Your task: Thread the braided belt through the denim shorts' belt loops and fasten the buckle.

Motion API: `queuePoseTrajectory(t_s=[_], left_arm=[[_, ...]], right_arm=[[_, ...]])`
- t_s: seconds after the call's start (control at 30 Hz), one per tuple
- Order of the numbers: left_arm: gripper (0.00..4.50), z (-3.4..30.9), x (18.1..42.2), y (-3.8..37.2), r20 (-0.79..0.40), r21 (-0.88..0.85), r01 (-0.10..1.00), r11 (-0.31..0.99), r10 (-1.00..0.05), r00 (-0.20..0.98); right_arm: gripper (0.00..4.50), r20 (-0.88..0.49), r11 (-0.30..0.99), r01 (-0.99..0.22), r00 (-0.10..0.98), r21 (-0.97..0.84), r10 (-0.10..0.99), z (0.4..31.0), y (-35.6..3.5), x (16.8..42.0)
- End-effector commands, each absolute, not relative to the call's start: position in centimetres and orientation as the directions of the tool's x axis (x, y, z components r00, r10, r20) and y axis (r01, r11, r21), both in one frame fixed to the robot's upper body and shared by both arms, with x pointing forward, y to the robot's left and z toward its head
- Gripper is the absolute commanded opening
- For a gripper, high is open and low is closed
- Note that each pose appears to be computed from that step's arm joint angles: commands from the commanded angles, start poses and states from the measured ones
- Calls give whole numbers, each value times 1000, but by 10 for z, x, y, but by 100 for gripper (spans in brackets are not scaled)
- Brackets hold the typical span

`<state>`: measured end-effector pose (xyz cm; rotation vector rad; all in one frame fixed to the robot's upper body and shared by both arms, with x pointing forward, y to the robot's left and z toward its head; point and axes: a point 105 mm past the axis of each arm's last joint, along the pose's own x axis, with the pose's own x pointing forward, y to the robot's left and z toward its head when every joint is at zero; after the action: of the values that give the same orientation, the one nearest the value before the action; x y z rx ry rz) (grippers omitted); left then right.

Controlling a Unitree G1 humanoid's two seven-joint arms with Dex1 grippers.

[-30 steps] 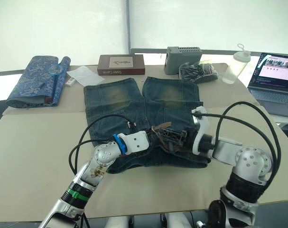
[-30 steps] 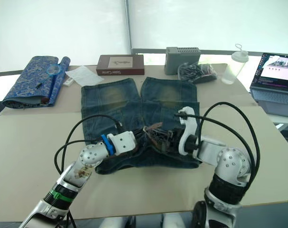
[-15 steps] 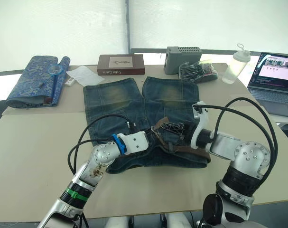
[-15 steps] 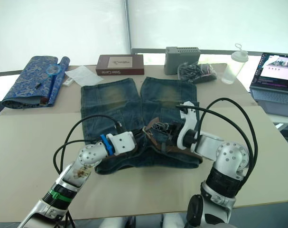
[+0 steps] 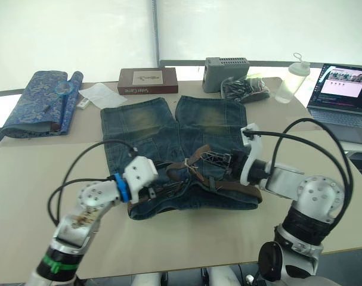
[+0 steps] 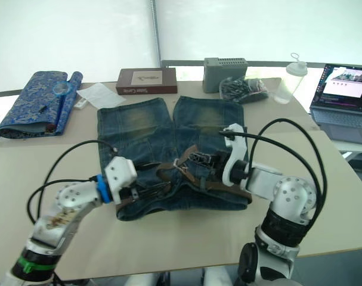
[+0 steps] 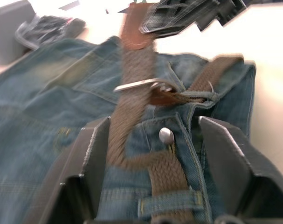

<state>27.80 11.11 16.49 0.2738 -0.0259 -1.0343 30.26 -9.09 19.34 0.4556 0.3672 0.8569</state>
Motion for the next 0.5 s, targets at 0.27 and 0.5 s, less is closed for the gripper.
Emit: queuePoseTrajectory(t_s=[0.27,0.5], left_arm=[[6,216,289,92,-9,92,895,437,-898,440],[6,201,304,73,-82,76,899,432,-895,437]], right_arm=[[0,-10,467,-826,489,315,872,240,-72,279],[0,-25,475,-824,492,310,870,231,-67,278]])
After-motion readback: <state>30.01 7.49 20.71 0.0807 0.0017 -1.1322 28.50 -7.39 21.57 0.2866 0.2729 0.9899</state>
